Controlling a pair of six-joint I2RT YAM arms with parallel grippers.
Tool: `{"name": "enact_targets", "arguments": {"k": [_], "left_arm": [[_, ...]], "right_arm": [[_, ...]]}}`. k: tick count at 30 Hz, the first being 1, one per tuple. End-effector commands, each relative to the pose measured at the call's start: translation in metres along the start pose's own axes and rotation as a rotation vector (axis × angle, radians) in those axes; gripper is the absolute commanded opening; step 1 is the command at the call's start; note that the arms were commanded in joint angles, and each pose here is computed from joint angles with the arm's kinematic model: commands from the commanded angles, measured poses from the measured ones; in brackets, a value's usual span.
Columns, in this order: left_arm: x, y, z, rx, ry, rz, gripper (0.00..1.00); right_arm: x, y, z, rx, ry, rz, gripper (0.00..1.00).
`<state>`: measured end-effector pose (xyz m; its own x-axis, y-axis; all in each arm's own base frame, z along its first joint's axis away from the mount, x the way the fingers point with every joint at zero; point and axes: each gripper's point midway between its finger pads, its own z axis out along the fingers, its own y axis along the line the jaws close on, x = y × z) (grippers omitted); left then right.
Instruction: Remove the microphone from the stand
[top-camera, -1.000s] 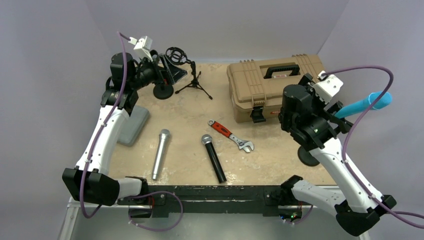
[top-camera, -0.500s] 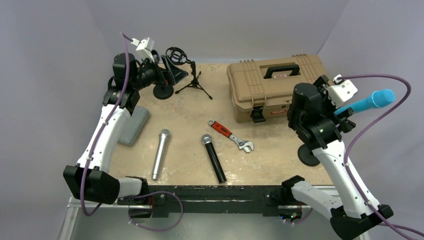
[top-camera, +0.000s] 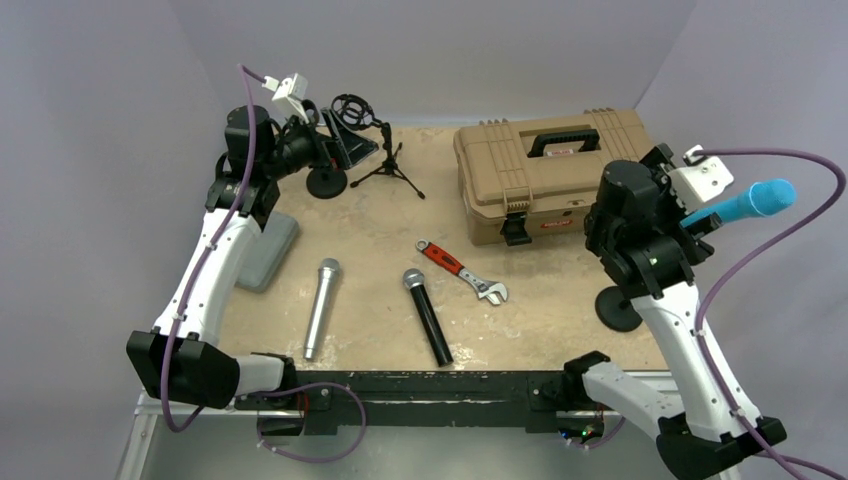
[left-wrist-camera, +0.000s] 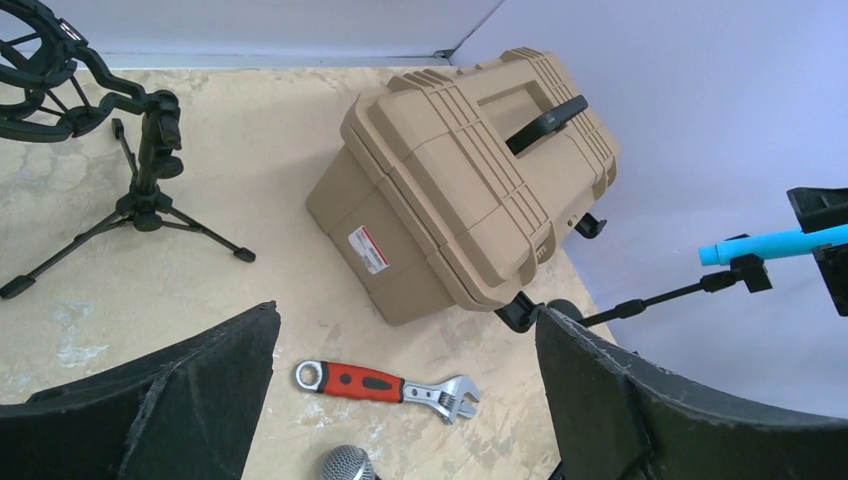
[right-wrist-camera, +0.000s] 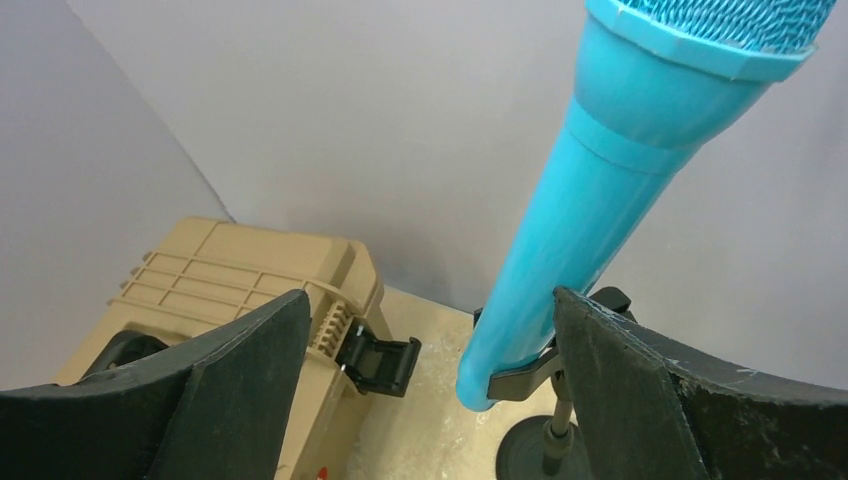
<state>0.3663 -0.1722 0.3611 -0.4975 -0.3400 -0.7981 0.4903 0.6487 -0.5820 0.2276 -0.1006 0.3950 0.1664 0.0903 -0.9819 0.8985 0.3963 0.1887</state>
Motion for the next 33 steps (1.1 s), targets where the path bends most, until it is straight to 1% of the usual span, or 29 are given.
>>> {"name": "enact_targets", "arguments": {"k": [1,7,14,20,23,28,33], "left_arm": [[-0.011,-0.019,-0.006,0.06,-0.038,0.025,0.96],[-0.008,-0.013,-0.002,0.049,-0.031,0.017,0.96],[-0.008,-0.013,-0.001,0.045,-0.031,0.02,0.96],[-0.008,-0.016,-0.003,0.058,-0.03,0.015,0.96],[-0.01,-0.019,-0.005,0.064,-0.036,0.023,0.96],[-0.01,-0.022,-0.007,0.072,-0.039,0.022,0.96],[-0.009,-0.024,-0.006,0.088,-0.038,0.008,0.96]], "right_arm": [[-0.023,-0.012,-0.002,-0.044,0.01,0.065,0.89],[-0.025,-0.021,-0.004,-0.121,0.011,0.049,0.88],[-0.026,-0.028,-0.002,-0.069,-0.005,0.039,0.9],[-0.02,-0.017,0.006,-0.017,-0.023,0.019,0.87],[-0.021,-0.013,0.022,0.012,-0.037,0.026,0.87],[-0.026,-0.014,0.028,0.053,-0.051,0.032,0.87],[-0.025,-0.02,0.035,0.064,-0.06,0.083,0.85]]}}
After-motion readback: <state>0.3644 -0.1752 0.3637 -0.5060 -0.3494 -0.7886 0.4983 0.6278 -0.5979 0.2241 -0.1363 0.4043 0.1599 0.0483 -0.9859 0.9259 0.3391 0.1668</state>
